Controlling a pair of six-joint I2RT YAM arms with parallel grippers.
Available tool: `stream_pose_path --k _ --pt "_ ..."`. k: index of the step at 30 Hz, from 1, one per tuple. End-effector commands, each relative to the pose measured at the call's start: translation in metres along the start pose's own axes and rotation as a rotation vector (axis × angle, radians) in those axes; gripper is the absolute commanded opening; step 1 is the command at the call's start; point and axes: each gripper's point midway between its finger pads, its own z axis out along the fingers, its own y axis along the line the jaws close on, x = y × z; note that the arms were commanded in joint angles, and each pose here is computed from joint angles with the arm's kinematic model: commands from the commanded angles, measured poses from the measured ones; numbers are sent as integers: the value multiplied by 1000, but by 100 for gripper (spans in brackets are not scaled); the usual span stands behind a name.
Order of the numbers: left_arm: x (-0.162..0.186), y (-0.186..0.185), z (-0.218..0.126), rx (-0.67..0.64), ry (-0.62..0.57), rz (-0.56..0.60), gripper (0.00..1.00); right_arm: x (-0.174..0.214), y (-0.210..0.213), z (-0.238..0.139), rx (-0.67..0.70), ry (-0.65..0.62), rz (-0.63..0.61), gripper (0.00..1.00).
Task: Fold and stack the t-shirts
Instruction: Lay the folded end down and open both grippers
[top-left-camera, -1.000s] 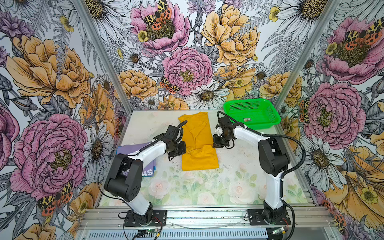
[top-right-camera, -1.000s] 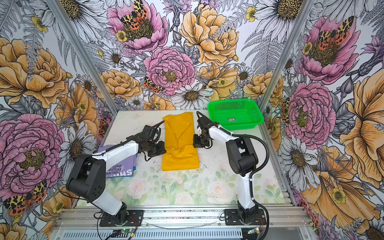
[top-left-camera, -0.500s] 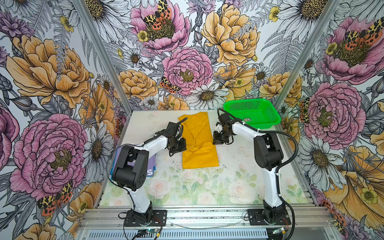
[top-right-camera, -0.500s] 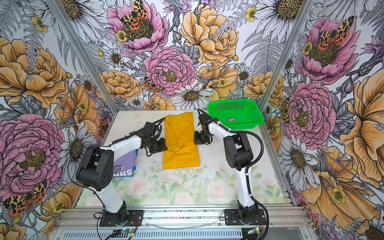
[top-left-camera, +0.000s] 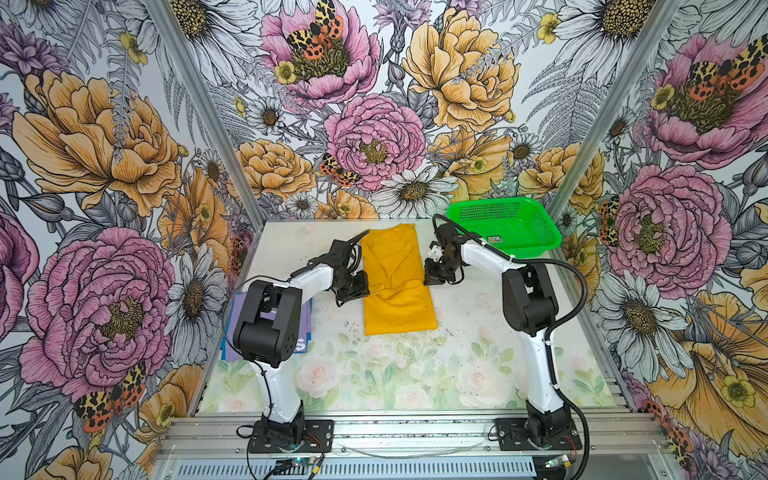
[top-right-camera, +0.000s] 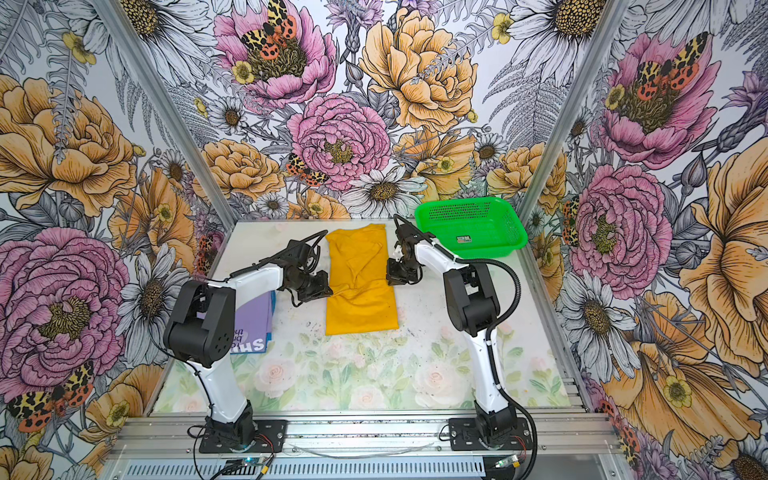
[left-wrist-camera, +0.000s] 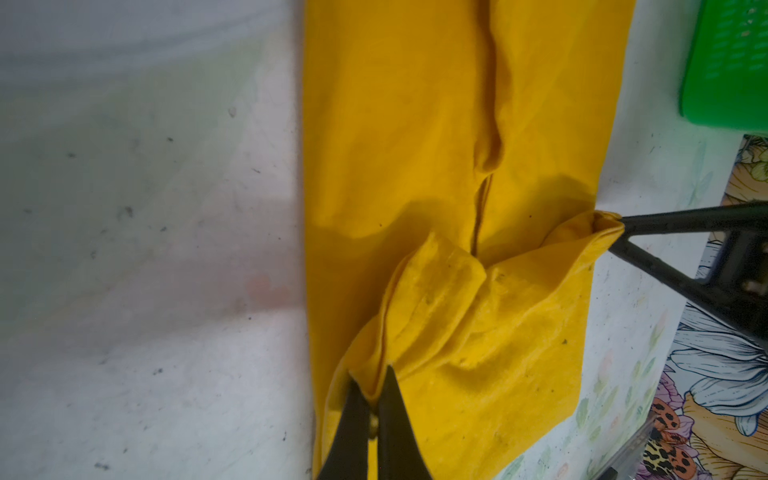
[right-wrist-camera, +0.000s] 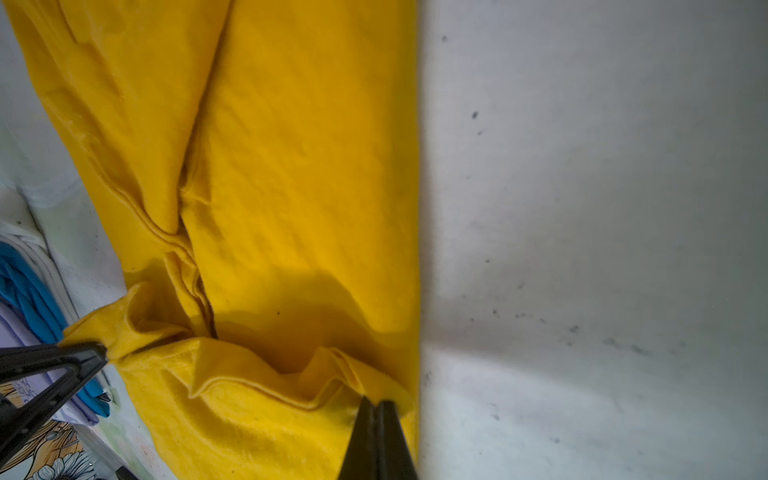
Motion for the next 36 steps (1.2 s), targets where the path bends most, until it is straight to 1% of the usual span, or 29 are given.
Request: stream_pose_path --k 1,3,4,5,6,7,8,9,11,13,14,17,20,23,24,27,30,33,35,36 --pt "-17 -9 -8 40 -37 26 0 -11 1 -3 -5 -14 -10 0" --pt "-19 -9 -9 50 -37 21 0 -14 1 -4 -5 -19 -9 0" --pt "-20 -10 -9 56 -36 23 11 -16 1 -5 -5 -21 -11 5" --pt "-22 -12 -9 61 -38 27 24 -18 2 -7 -6 -26 -13 10" --pt "-24 -14 -10 68 -40 27 41 -21 4 -10 -9 -37 -22 17" --pt "-27 -16 -12 77 -46 31 58 -24 5 -14 -8 -44 -28 24" --pt "-29 -20 -15 91 -51 38 69 -27 7 -20 -7 -60 -37 33" --pt "-32 -25 -18 107 -59 48 76 -30 8 -27 -2 -75 -46 43" --pt "-37 -30 -29 119 -85 63 89 -31 9 -40 8 -100 -56 56" --pt "-36 -33 -39 126 -104 73 97 -25 9 -50 21 -110 -62 62" --pt "-35 -36 -47 136 -126 84 99 -21 7 -55 30 -113 -63 63" --pt "-19 -30 -50 140 -128 68 99 1 -1 -64 64 -105 -60 69" --pt "1 -24 -47 160 -128 50 99 26 -7 -67 97 -91 -79 70" --pt "12 -18 -46 169 -142 49 98 48 -4 -65 76 -80 -121 69" --pt "13 -17 -45 169 -150 51 97 52 -3 -64 71 -79 -129 69" --pt "11 -17 -41 177 -157 55 88 62 -1 -58 70 -60 -150 68" --pt "6 -14 -35 159 -156 57 86 73 -2 -50 93 -36 -169 68" --pt "8 -13 -28 163 -132 50 77 84 -4 -39 104 -4 -167 68" --pt "13 -8 -25 137 -133 49 76 89 -9 -34 127 -2 -170 68" --pt "14 -5 -24 118 -139 52 73 89 -12 -32 131 -6 -169 67"
